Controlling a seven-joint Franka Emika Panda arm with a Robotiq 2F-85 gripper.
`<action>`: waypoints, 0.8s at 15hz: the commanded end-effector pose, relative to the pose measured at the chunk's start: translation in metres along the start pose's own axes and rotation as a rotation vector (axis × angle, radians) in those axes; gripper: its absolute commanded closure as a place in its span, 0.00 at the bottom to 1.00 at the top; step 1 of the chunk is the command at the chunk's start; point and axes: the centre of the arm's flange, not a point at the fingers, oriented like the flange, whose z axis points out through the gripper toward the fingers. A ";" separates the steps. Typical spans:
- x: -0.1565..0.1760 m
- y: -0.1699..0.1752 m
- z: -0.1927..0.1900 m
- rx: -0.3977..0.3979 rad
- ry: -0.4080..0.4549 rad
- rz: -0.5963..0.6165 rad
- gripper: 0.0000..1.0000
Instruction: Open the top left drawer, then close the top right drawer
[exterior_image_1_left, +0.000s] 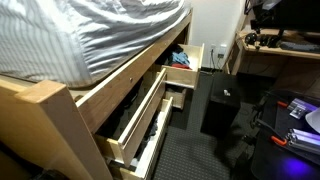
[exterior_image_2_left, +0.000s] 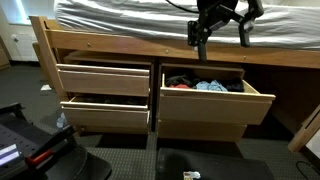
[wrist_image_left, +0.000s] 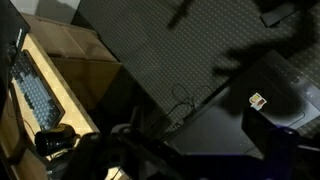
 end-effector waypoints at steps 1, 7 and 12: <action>0.003 -0.003 0.005 -0.004 -0.008 -0.004 0.00; -0.003 0.002 -0.018 0.005 0.029 0.003 0.00; -0.003 0.002 -0.017 0.005 0.027 0.002 0.00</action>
